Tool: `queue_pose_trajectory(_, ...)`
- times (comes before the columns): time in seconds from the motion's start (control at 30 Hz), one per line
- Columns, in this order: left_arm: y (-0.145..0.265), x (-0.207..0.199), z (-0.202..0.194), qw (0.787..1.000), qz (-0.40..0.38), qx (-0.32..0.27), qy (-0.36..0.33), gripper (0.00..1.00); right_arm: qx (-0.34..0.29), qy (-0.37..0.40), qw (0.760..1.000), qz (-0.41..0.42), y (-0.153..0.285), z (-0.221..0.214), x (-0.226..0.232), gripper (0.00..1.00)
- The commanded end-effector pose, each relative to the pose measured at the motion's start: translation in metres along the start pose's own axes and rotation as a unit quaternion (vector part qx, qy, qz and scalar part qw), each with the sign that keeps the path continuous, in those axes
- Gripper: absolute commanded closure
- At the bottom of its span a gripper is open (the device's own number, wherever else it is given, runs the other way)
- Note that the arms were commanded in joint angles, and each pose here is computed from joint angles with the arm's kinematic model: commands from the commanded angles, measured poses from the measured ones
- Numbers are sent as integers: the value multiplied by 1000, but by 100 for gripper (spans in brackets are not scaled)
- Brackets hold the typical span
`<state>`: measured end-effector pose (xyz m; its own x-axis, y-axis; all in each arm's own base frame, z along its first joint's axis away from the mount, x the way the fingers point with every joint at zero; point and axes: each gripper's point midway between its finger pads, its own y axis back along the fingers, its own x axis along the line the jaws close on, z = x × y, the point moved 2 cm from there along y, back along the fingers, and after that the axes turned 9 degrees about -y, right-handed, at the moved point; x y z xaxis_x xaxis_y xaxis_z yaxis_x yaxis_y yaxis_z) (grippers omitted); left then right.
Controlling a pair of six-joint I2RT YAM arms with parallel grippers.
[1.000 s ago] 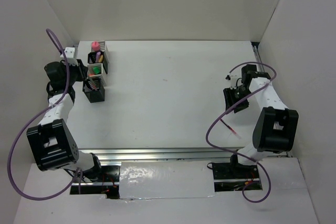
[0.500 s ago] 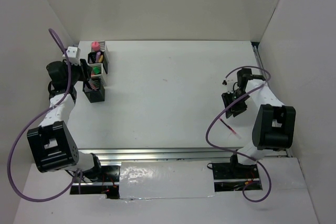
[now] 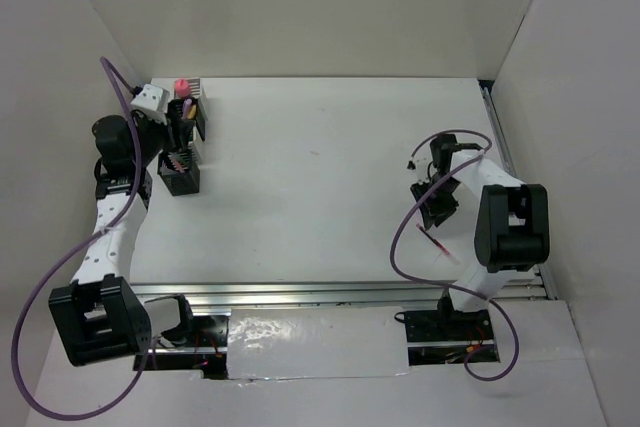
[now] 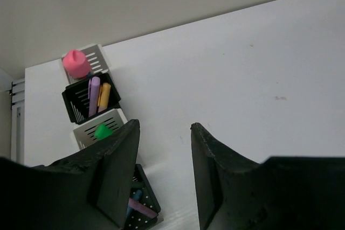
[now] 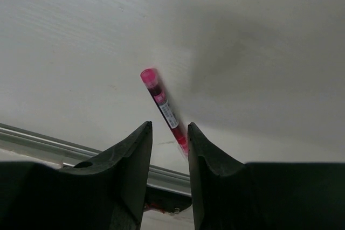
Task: Sort the stationery into containers
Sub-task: Pick up the pen from the center of the board.
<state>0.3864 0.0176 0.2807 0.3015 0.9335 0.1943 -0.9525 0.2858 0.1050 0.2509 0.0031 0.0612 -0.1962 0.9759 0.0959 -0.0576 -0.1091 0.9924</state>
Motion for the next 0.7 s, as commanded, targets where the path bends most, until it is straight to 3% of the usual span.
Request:
queue_pose_trajectory(0.0, 8, -12, 38, 998, -25, -44, -34, 45, 17, 17, 1000, -15, -15, -2, 0, 61)
queue_pose_trajectory(0.3, 22, -49, 52, 991, -80, -57, -87, 44, 43, 43, 997, -38, -35, -13, 5, 62)
queue_pose_trajectory(0.4, 28, -58, 57, 989, -89, -65, -101, 44, 43, 48, 997, -44, -40, -14, 6, 72)
queue_pose_trajectory(0.53, 39, -77, 62, 981, -130, -81, -118, 44, 50, 50, 996, -57, -42, -12, 5, 97)
queue_pose_trajectory(0.67, 51, -94, 64, 971, -170, -103, -134, 43, 34, 51, 998, -15, -26, -1, 30, 100)
